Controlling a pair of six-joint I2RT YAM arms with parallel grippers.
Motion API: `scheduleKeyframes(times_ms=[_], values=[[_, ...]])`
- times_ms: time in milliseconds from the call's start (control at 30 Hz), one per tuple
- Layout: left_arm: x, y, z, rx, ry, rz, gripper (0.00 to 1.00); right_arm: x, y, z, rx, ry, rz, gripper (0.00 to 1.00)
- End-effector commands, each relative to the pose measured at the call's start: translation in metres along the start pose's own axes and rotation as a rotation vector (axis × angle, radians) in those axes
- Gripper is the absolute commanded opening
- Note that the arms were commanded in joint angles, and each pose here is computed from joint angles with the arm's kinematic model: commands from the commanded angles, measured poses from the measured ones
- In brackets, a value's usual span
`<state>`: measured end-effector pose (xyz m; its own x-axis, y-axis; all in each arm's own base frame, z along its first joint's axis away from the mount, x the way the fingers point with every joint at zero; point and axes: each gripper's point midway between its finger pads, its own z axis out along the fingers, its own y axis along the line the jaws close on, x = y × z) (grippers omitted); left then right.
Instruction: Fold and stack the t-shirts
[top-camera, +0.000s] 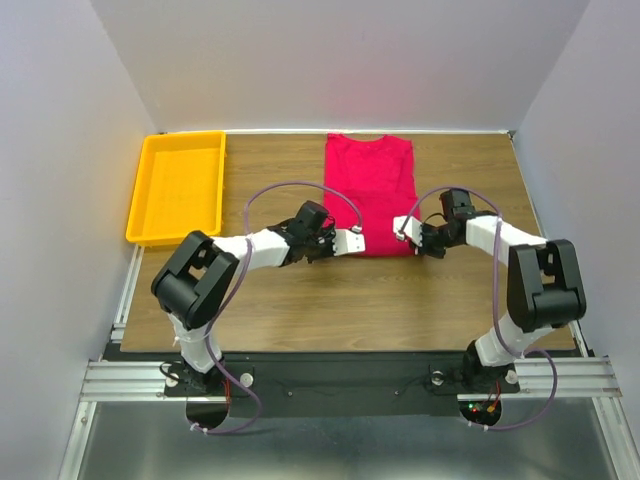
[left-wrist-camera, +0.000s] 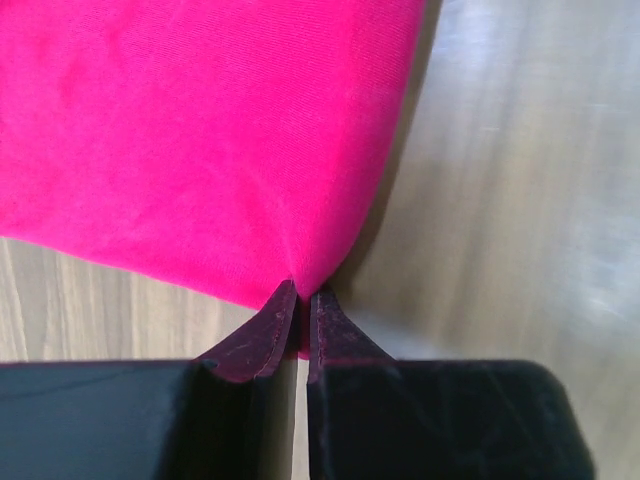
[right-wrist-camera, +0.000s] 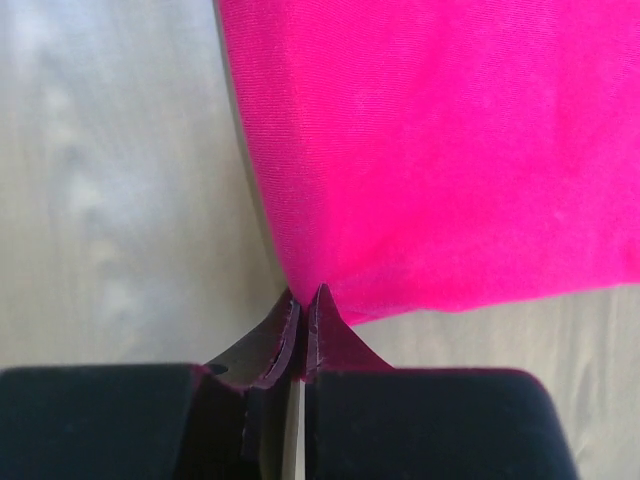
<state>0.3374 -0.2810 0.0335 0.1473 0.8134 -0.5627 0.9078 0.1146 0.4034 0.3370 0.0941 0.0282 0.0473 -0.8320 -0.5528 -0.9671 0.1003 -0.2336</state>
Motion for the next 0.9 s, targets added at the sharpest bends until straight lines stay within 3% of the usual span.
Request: scheduleKeyframes(times_ms=[0,200,500,700,867], values=[[-0.035,-0.010,-0.039,0.024,-0.082,-0.003,0.00,-0.015,0.022,-0.033,0.026,0.006,0.075,0.01],[-0.067,-0.061,-0.076,0.143,-0.089,0.015,0.00,-0.041,0.072,-0.068,-0.044,-0.056,0.130,0.01],[-0.113,-0.116,-0.143,0.200,-0.182,-0.027,0.00,-0.077,0.116,-0.133,0.024,-0.115,0.157,0.01],[-0.123,-0.102,-0.183,0.098,-0.260,-0.046,0.00,-0.092,0.113,-0.160,0.066,-0.113,0.146,0.01],[-0.127,-0.075,-0.190,-0.024,-0.290,0.014,0.00,-0.111,0.077,-0.174,0.122,-0.143,0.115,0.01]])
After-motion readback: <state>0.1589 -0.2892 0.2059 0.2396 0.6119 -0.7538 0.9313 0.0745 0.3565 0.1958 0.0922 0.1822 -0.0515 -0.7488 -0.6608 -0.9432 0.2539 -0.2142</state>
